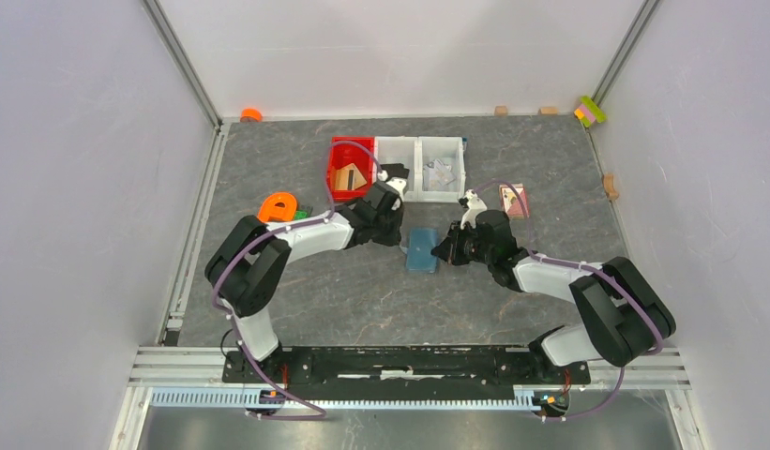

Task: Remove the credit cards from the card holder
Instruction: Open the card holder at the center of the board.

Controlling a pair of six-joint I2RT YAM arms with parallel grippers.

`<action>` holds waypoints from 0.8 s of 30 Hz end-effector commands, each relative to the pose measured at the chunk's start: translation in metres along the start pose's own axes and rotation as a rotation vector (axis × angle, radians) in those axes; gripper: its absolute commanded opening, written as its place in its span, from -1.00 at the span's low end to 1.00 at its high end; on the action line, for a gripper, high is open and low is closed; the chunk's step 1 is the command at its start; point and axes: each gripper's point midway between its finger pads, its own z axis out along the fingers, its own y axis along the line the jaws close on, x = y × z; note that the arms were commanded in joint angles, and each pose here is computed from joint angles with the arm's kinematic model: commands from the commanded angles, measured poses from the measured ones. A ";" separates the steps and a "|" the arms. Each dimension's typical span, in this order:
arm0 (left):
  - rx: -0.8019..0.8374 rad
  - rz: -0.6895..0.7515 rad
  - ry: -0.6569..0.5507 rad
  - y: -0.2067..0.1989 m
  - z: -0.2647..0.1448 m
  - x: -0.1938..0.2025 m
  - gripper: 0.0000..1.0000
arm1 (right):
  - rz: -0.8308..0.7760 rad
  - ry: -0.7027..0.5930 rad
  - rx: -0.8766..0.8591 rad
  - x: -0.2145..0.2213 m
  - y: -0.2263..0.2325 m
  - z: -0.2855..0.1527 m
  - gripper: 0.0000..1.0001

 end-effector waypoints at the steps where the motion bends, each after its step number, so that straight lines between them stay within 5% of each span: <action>1: 0.040 -0.065 -0.054 0.002 -0.016 -0.015 -0.87 | -0.032 -0.020 -0.008 -0.008 0.004 -0.001 -1.00; 12: 0.125 -0.147 -0.056 0.003 -0.023 -0.014 0.13 | -0.033 -0.015 0.014 -0.008 0.000 0.000 -0.93; 24: 0.168 -0.139 0.003 -0.004 -0.016 -0.005 0.14 | -0.033 -0.009 0.016 -0.007 -0.001 0.000 -0.88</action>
